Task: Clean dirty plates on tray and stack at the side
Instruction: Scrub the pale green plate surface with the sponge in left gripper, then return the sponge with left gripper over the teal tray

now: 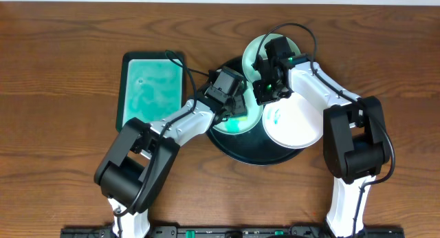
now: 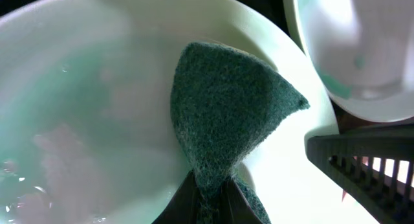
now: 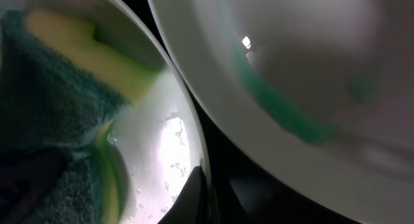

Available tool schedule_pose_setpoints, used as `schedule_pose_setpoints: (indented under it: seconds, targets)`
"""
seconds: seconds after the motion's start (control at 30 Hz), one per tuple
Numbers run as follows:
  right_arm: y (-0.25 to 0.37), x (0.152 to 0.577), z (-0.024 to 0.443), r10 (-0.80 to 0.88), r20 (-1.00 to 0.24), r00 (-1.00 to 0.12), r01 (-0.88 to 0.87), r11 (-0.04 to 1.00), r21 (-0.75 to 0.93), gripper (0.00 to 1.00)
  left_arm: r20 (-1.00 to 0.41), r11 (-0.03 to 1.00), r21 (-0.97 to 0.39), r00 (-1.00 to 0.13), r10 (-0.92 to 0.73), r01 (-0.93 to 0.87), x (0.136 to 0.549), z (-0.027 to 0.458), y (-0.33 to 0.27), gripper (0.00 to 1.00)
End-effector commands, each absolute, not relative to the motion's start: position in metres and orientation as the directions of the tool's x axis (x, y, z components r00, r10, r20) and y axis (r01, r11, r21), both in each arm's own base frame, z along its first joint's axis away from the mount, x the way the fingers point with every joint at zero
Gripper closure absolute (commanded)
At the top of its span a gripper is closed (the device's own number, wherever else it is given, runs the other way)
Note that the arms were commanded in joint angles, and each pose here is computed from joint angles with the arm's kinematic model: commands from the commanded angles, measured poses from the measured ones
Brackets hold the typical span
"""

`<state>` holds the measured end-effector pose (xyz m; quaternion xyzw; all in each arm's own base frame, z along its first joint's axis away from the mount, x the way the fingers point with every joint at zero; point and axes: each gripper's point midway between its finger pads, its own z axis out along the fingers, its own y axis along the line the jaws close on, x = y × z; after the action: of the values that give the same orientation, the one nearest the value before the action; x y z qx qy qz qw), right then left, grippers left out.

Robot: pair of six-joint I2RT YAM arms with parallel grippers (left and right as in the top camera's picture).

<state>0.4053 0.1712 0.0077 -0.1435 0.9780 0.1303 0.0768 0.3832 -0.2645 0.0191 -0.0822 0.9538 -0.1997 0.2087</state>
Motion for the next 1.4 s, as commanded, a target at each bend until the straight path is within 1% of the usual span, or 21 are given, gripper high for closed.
schedule_pose_setpoints:
  seconds: [0.0,0.1,0.23,0.37,0.43,0.53,0.63,0.77,0.87,0.97,1.1,1.17,1.2,1.37]
  targets:
    - [0.172,0.4,0.0,-0.271,-0.165,-0.948,-0.303,0.928,0.216,0.99,-0.409,0.963,-0.242,-0.887,-0.214,-0.121,0.384,0.0,-0.228,0.93]
    - [0.172,0.4,0.0,-0.271,-0.165,-0.948,-0.303,0.928,0.216,0.99,-0.488,0.986,-0.03,-0.859,-0.156,-0.162,0.388,-0.001,-0.186,0.93]
    - [0.172,0.4,0.0,-0.272,-0.165,-0.948,-0.303,0.928,0.216,0.99,-0.551,0.971,0.157,-0.832,-0.065,-0.181,0.396,0.012,-0.146,0.93]
    - [0.172,0.4,0.001,-0.271,-0.166,-0.948,-0.304,0.928,0.216,0.99,-0.595,0.976,0.114,-0.799,-0.084,-0.188,0.404,0.038,-0.147,0.93]
    - [0.172,0.4,0.001,-0.271,-0.166,-0.948,-0.304,0.928,0.216,0.99,-0.62,0.983,0.05,-0.777,-0.108,-0.176,0.407,0.058,-0.155,0.93]
    - [0.172,0.4,0.002,-0.271,-0.169,-0.948,-0.304,0.927,0.218,0.99,-0.637,0.989,-0.089,-0.756,-0.15,-0.12,0.407,0.092,-0.174,0.93]
    - [0.174,0.401,0.009,-0.273,-0.185,-0.944,-0.31,0.925,0.218,0.99,-0.661,0.979,-0.172,-0.724,-0.199,-0.112,0.407,0.121,-0.179,0.93]
    - [0.18,0.405,0.028,-0.281,-0.232,-0.931,-0.331,0.919,0.215,0.99,-0.688,0.97,-0.206,-0.686,-0.238,-0.13,0.408,0.148,-0.167,0.93]
    - [0.186,0.408,0.047,-0.31,-0.284,-0.907,-0.372,0.907,0.198,0.99,-0.686,0.963,-0.203,-0.677,-0.268,-0.175,0.411,0.152,-0.145,0.93]
    - [0.181,0.413,0.065,-0.324,-0.331,-0.886,-0.379,0.918,0.118,0.99,-0.661,0.951,-0.175,-0.686,-0.304,-0.253,0.412,0.144,-0.112,0.93]
    - [0.171,0.42,0.092,-0.347,-0.393,-0.852,-0.363,0.931,-0.036,0.99,-0.624,0.919,-0.149,-0.686,-0.374,-0.366,0.412,0.134,-0.062,0.93]
    - [0.169,0.422,0.106,-0.381,-0.422,-0.823,-0.371,0.922,-0.109,0.99,-0.6,0.903,-0.161,-0.686,-0.411,-0.399,0.411,0.131,-0.045,0.93]
    - [0.166,0.424,0.121,-0.409,-0.45,-0.794,-0.364,0.912,-0.186,0.99,-0.573,0.882,-0.179,-0.683,-0.453,-0.435,0.41,0.127,-0.027,0.93]
    - [0.158,0.43,0.167,-0.482,-0.512,-0.711,-0.301,0.866,-0.399,0.99,-0.541,0.835,-0.176,-0.658,-0.524,-0.521,0.404,0.122,0.013,0.93]
